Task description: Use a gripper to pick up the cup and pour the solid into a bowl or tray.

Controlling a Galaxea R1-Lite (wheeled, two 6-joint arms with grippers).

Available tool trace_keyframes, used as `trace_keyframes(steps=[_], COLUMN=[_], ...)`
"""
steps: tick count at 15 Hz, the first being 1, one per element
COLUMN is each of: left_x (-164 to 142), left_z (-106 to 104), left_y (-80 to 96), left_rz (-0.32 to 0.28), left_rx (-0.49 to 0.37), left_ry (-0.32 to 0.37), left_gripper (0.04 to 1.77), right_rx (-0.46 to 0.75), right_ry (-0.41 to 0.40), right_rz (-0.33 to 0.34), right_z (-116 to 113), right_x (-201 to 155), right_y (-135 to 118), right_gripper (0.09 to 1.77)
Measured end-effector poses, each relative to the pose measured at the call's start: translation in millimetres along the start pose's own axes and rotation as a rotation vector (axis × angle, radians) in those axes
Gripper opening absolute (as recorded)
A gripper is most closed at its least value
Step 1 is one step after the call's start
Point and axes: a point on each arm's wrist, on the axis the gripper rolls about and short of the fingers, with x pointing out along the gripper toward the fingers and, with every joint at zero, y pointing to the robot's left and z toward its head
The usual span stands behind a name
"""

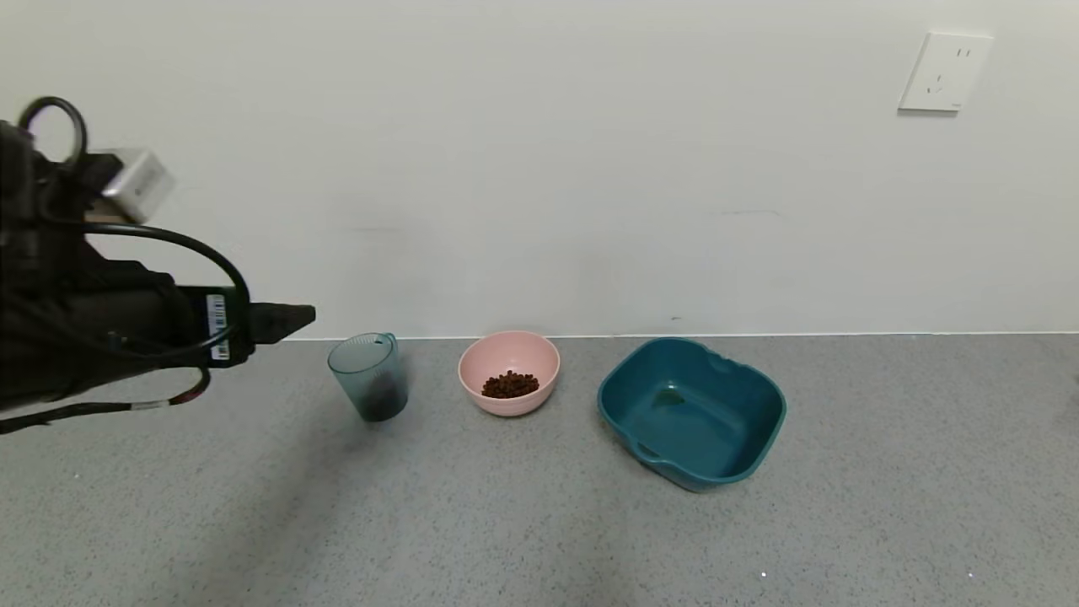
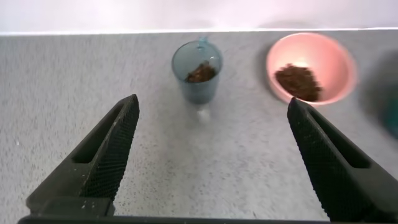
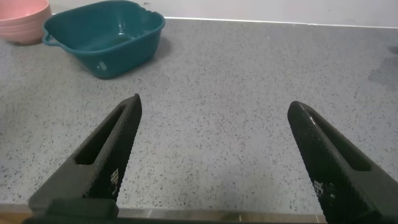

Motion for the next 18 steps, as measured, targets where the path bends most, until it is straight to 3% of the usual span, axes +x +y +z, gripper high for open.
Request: trace_keyframes(steps=[5,8,14,18], left_x=[-95,-139,-190,-207], left_z=[-4,-26,-88,-118], left_y=[8.8,20.9,42.5,49.9], left_rz=[-0.238,-0.318,-0.326,-0.265], left_rx=[0.051,0.081,0.102,0.077], left_ry=[-0.135,-0.230,-0.358,-0.422], left_gripper=[1.71,1.71,1.72,1.72], right_rx=[0.000,0.000,0.000,0.000], right_ry=[0.000,0.000,0.000,0.000], right_rz=[0.000,0.000,0.000,0.000], right_z=[0,0,0,0], right_x=[0,0,0,0], right_y=[0,0,0,0], right_gripper=[1.71,1.71,1.71,1.71])
